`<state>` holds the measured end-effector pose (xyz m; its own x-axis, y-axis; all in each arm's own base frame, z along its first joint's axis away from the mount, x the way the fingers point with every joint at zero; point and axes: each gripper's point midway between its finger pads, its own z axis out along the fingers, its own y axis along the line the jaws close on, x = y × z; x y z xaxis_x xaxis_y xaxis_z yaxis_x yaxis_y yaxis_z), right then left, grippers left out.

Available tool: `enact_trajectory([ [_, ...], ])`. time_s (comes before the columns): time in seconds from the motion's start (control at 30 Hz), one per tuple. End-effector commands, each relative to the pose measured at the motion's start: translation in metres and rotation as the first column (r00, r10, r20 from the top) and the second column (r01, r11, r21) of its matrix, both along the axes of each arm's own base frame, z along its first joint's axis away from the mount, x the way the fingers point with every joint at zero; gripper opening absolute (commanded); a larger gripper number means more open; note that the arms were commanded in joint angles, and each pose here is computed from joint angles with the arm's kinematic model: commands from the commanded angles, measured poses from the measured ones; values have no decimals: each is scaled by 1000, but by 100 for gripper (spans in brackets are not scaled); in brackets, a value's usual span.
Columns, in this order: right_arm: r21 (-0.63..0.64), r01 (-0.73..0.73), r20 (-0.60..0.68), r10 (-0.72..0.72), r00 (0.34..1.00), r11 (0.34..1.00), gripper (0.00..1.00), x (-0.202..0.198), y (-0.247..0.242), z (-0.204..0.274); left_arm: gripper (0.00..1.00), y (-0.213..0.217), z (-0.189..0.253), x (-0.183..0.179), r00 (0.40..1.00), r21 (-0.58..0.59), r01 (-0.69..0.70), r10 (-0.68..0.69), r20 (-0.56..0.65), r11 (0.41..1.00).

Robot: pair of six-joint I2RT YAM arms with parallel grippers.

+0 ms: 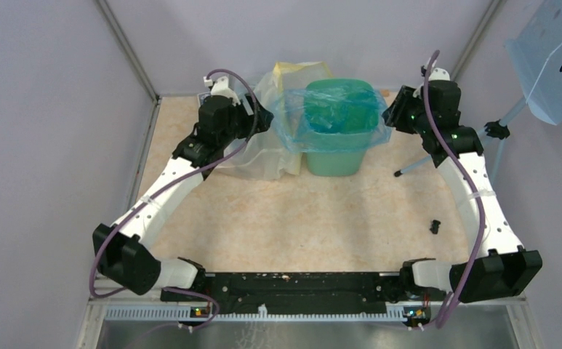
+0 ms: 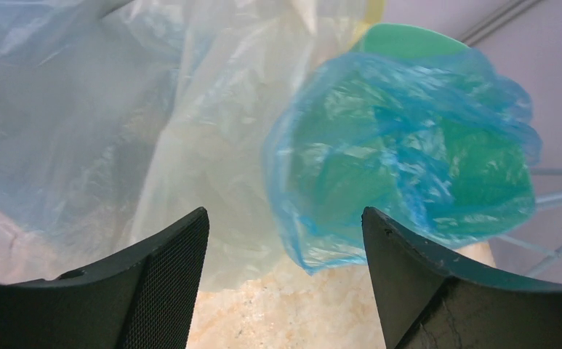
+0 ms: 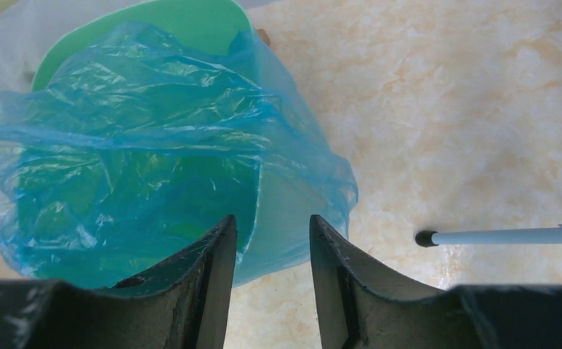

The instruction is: Put the trash bags into the trash bin

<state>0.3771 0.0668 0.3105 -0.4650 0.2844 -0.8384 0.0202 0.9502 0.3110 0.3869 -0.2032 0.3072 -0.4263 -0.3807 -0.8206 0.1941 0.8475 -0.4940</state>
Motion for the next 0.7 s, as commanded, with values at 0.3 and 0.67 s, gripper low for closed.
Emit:
enact_trajectory([
  [0.3,-87,9,-93,-17,995,996,40,28,20,-13,83,-83,12,8,994,163,100,-106,33,982],
  [0.67,-135,10,-121,-27,992,991,40,30,21,-24,70,-109,-12,44,991,265,131,-131,-19,955],
])
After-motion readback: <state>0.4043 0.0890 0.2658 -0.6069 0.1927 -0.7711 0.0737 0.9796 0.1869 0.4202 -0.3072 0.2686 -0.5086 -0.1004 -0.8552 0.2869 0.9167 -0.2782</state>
